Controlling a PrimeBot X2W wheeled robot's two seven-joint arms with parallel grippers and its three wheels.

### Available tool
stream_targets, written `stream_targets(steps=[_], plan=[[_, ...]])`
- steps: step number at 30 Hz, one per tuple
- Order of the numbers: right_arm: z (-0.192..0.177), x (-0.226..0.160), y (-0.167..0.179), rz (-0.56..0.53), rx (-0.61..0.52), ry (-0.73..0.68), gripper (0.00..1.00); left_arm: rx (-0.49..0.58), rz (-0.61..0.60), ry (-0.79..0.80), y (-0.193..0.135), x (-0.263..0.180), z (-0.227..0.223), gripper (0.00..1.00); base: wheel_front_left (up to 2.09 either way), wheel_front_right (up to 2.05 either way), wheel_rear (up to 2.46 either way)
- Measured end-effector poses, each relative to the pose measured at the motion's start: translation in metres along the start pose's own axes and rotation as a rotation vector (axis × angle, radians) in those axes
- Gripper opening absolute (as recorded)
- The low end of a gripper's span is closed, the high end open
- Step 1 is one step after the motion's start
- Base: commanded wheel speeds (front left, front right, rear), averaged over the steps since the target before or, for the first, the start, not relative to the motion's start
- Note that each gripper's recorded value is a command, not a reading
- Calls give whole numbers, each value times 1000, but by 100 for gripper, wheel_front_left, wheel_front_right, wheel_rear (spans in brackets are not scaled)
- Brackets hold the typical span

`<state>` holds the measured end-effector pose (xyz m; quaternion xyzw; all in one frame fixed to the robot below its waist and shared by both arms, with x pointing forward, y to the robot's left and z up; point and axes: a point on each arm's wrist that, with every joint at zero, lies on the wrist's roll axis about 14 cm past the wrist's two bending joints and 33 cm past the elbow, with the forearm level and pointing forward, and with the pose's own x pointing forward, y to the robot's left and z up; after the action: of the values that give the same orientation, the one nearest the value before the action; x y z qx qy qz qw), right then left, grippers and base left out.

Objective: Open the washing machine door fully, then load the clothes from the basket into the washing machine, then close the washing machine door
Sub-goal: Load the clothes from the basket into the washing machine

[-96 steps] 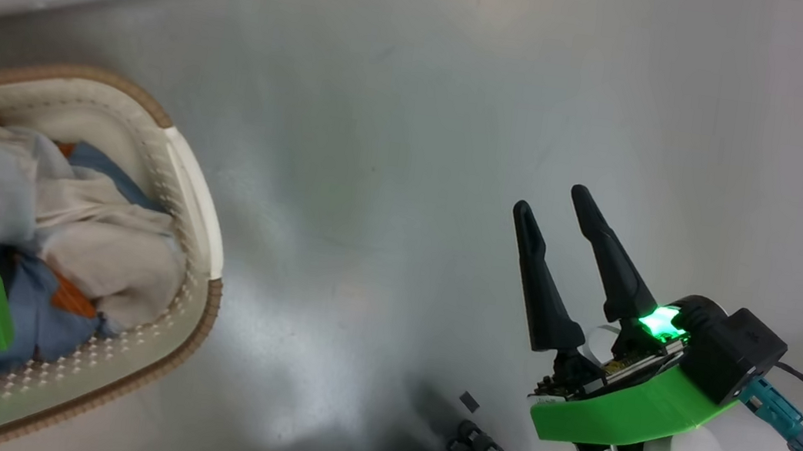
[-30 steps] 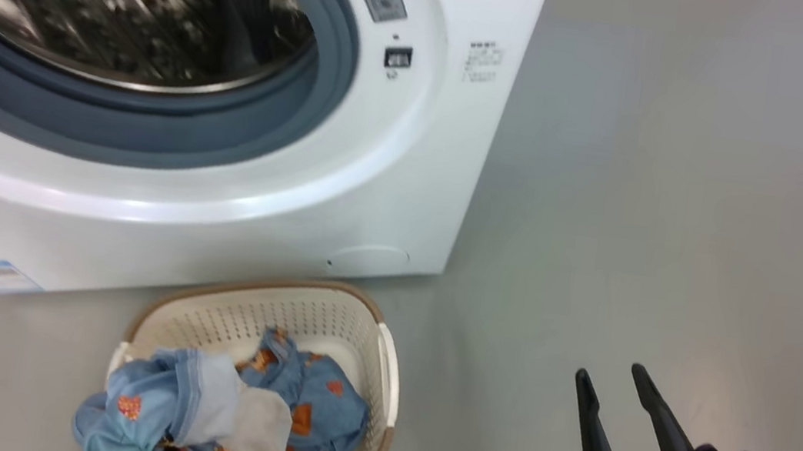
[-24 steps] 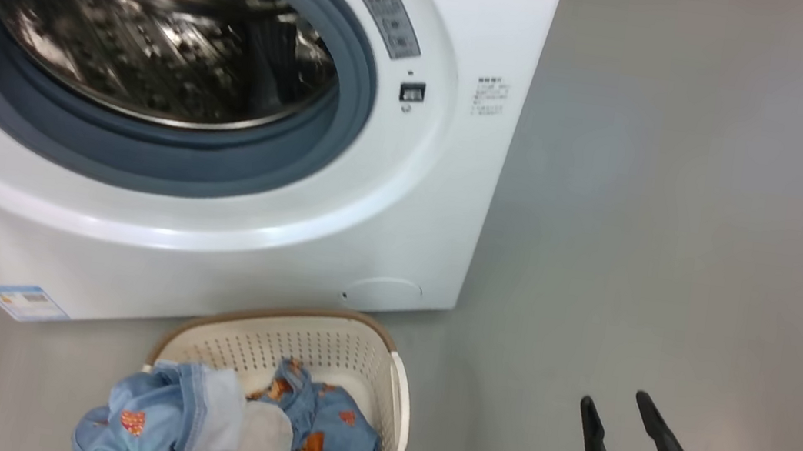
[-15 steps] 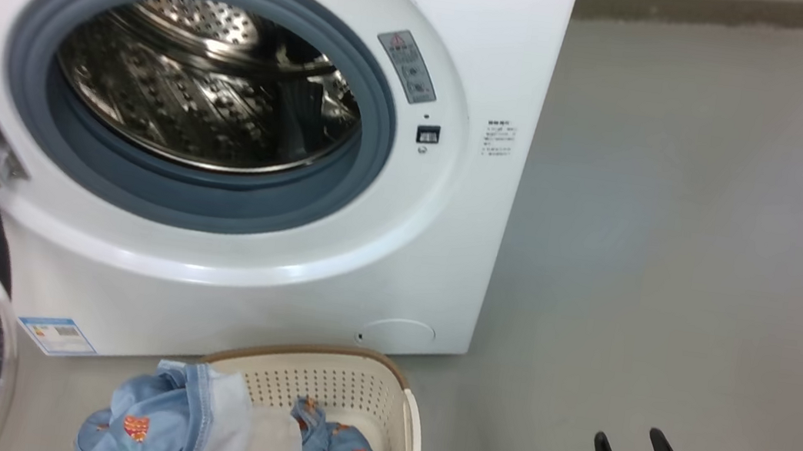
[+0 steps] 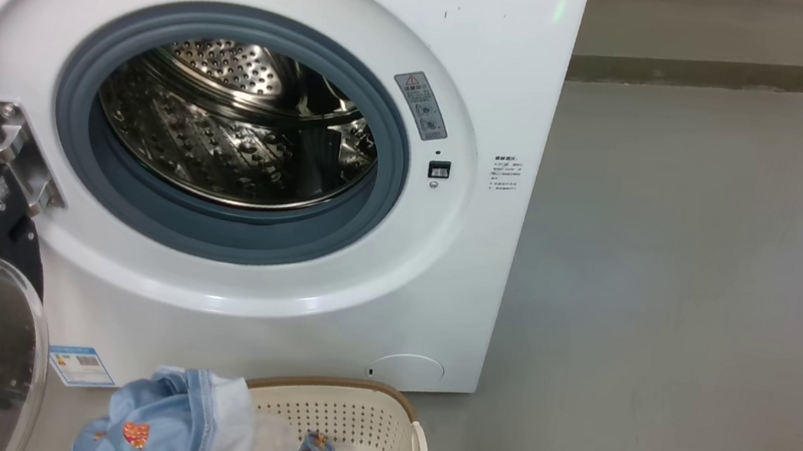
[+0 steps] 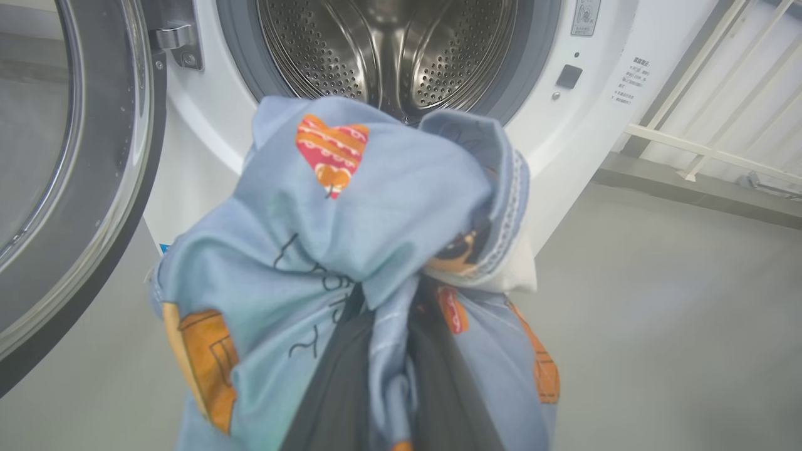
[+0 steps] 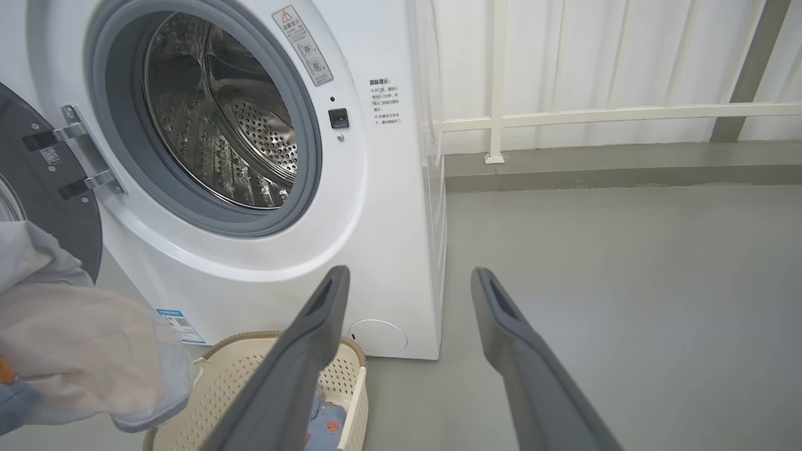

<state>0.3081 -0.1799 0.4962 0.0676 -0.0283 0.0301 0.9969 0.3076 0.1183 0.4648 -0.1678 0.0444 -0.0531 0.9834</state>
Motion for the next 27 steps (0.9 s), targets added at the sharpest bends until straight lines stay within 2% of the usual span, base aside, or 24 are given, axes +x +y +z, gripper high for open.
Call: stream_targets(steps=[16, 27], plan=[[-1, -5, -1, -10, 5, 2, 100, 13, -4, 24, -2, -1, -7, 0, 0, 0, 0], [-14, -7, -12, -68, 22, 48, 100, 24, -66, 3, -16, 54, 4, 0, 0, 0, 0]])
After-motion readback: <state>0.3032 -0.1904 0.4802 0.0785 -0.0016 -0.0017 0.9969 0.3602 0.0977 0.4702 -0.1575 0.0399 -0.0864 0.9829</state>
